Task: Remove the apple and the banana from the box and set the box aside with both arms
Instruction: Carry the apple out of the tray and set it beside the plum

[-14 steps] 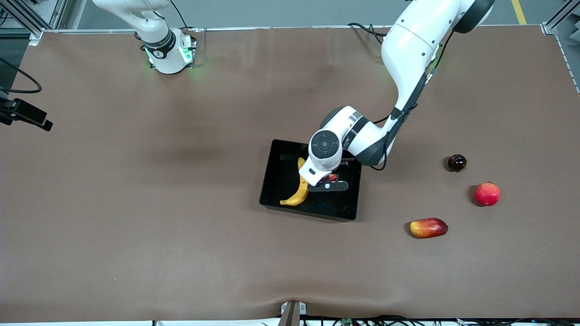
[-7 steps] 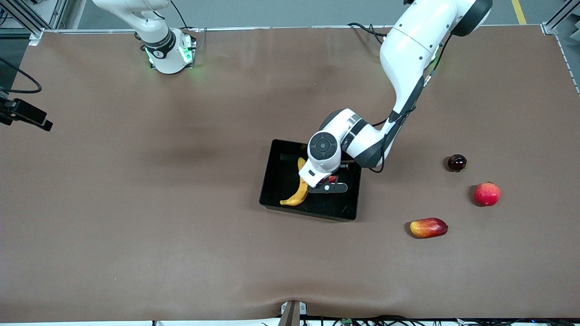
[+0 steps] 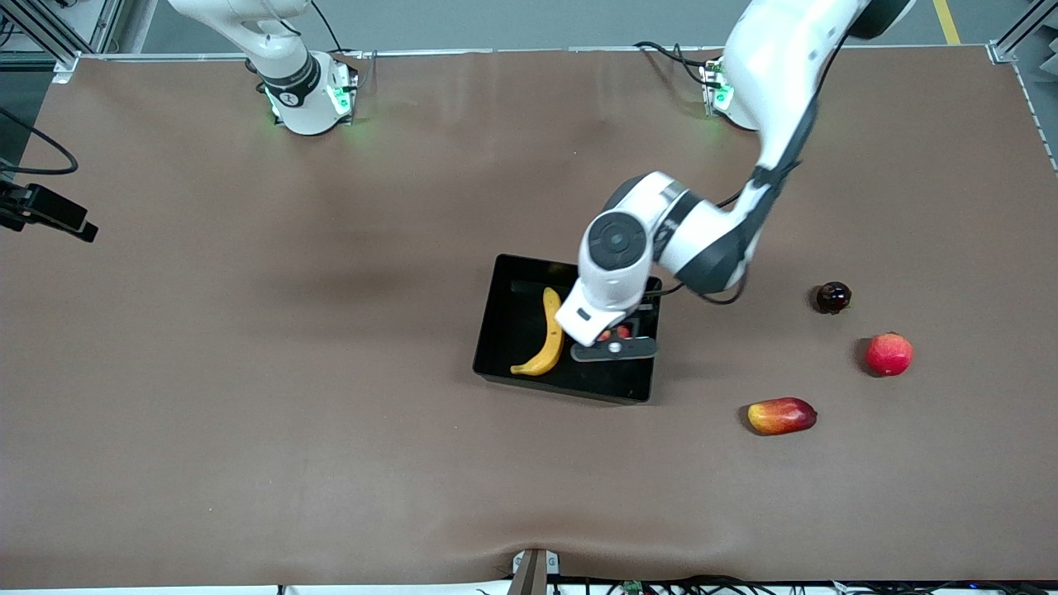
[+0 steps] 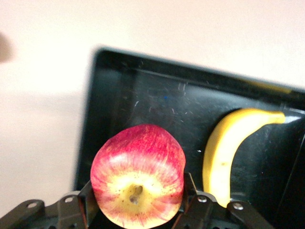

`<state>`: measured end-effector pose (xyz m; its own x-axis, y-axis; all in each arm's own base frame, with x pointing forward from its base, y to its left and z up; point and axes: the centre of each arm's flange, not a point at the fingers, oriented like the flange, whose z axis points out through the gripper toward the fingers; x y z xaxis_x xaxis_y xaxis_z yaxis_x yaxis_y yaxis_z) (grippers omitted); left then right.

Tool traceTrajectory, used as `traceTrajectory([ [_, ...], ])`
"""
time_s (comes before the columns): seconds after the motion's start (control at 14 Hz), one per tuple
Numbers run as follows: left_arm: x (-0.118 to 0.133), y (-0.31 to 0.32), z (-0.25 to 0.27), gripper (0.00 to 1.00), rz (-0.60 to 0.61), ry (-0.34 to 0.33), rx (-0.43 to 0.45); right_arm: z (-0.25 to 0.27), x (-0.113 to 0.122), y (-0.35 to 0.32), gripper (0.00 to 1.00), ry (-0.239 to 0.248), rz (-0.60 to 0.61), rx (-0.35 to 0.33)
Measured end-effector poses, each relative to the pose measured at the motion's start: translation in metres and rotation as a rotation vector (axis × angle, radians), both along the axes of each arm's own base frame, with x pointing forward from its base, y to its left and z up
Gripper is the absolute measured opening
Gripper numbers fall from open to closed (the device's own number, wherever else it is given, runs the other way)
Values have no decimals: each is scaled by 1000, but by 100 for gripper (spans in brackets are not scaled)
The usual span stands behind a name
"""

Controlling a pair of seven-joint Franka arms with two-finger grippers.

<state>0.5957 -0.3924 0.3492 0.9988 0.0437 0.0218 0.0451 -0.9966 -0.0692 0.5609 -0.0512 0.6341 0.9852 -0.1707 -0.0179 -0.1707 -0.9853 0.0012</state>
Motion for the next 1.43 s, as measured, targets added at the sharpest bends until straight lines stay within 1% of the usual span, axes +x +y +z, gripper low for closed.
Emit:
traceTrajectory([
  [0.21, 26, 61, 56, 69, 17, -39, -1, 2, 0, 0, 100, -4, 0, 0],
  [0.43, 57, 133, 70, 69, 10, -47, 2, 2, 0, 0, 100, -5, 0, 0],
  [0.64, 76, 200, 57, 69, 2, -15, 15, 2, 0, 0, 100, -6, 0, -1],
  [1.0, 92, 270, 19, 69, 18, 29, 45, 3, 0, 1, 100, -6, 2, -1],
  [1.14, 98, 294, -5, 69, 27, 25, 63, 3, 1, 1, 100, -6, 2, -1],
  [1.43, 109, 337, -52, 69, 51, 7, 71, 3, 1, 1, 100, -7, 2, -1],
])
